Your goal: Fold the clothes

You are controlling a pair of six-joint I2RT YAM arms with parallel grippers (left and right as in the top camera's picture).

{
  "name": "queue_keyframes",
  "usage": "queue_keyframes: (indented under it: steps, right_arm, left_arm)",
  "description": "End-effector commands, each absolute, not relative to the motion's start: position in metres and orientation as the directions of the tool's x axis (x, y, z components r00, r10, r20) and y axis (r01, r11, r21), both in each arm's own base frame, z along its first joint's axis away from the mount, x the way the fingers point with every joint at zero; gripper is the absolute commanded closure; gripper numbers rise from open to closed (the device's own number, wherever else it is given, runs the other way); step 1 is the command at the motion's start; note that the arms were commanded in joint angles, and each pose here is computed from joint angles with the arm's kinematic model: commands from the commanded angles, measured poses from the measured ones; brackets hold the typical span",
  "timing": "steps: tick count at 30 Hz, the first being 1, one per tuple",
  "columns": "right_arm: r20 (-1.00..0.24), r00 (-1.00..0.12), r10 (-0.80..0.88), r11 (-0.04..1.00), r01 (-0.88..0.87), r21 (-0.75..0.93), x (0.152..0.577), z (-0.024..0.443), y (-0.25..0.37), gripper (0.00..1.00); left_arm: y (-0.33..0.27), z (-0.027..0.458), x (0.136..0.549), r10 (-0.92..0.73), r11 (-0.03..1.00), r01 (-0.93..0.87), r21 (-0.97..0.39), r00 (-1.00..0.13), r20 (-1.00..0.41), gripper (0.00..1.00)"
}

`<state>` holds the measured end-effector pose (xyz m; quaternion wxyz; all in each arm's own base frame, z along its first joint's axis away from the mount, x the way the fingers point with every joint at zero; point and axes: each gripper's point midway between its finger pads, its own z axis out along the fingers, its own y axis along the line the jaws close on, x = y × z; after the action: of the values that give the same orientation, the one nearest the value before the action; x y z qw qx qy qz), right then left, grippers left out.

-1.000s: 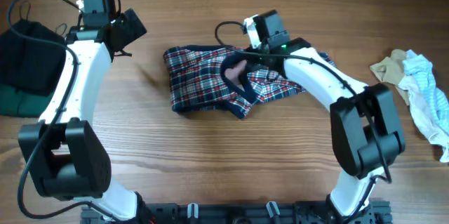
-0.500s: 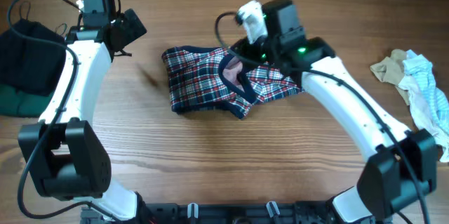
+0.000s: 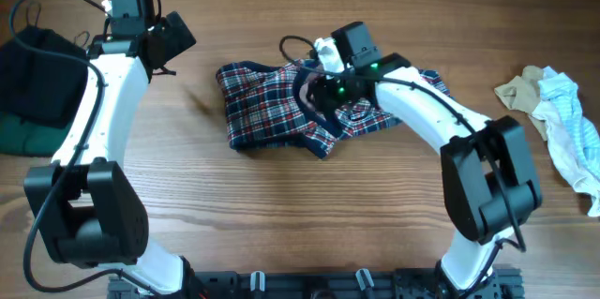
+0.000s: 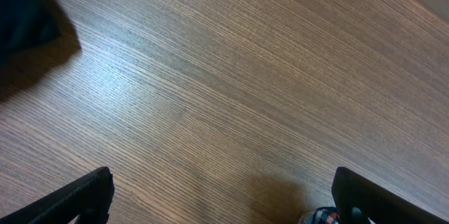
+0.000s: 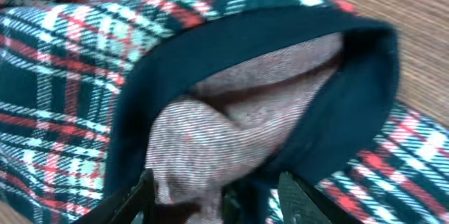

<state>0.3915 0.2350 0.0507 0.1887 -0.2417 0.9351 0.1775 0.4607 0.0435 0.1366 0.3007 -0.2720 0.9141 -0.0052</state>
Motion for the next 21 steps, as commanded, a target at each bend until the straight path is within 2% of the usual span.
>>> queue_keyframes:
  steps: [1, 3, 4, 6, 9, 11, 14, 16, 18, 21]
  right_arm:
    - [-0.573, -0.730, -0.373, 0.770, -0.588, 0.248, 0.407, 0.111, 0.253, 0.41]
    - [-0.632, -0.696, -0.340, 0.825, -0.543, 0.155, 0.417, 0.148, 0.230, 0.38]
    - [-0.643, -0.695, -0.322, 0.871, -0.483, 0.086, 0.422, 0.163, 0.205, 0.32]
    - [-0.608, -0.740, -0.288, 0.945, -0.321, -0.057, 0.422, 0.174, 0.140, 0.25]
    - [-0.466, -0.860, -0.207, 0.978, -0.168, -0.124, 0.409, 0.147, 0.063, 0.24]
    - [-0.405, -0.891, -0.205, 0.974, -0.143, -0.177, 0.407, 0.129, 0.026, 0.20]
    - [-0.332, -0.933, -0.138, 0.982, -0.086, -0.167, 0.405, 0.100, -0.014, 0.19]
    - [-0.301, -0.939, -0.169, 0.985, -0.153, -0.073, 0.404, 0.081, -0.010, 0.19]
    - [-0.265, -0.950, -0.162, 0.987, -0.153, -0.057, 0.405, 0.062, -0.013, 0.18]
    - [-0.208, -0.931, -0.301, 0.952, -0.306, -0.012, 0.402, 0.030, -0.001, 0.08]
  left_arm:
    - [0.045, 0.154, 0.463, -0.507, 0.849, -0.489, -0.200, -0.645, -0.572, 0.00]
    - [0.045, 0.154, 0.463, -0.507, 0.849, -0.489, -0.200, -0.645, -0.572, 0.00]
    - [0.045, 0.154, 0.463, -0.507, 0.849, -0.489, -0.200, -0.645, -0.572, 0.00]
    - [0.045, 0.154, 0.463, -0.507, 0.849, -0.489, -0.200, -0.645, -0.572, 0.00]
    - [0.045, 0.154, 0.463, -0.506, 0.849, -0.489, -0.200, -0.646, -0.572, 0.00]
    - [0.045, 0.154, 0.463, -0.506, 0.849, -0.489, -0.199, -0.646, -0.572, 0.00]
    - [0.045, 0.154, 0.463, -0.506, 0.849, -0.489, -0.200, -0.646, -0.572, 0.00]
    - [0.045, 0.154, 0.463, -0.507, 0.849, -0.489, -0.200, -0.645, -0.572, 0.00]
    - [0.045, 0.154, 0.463, -0.506, 0.849, -0.489, -0.200, -0.646, -0.572, 0.00]
    - [0.045, 0.154, 0.463, -0.507, 0.849, -0.489, -0.200, -0.645, -0.572, 0.00]
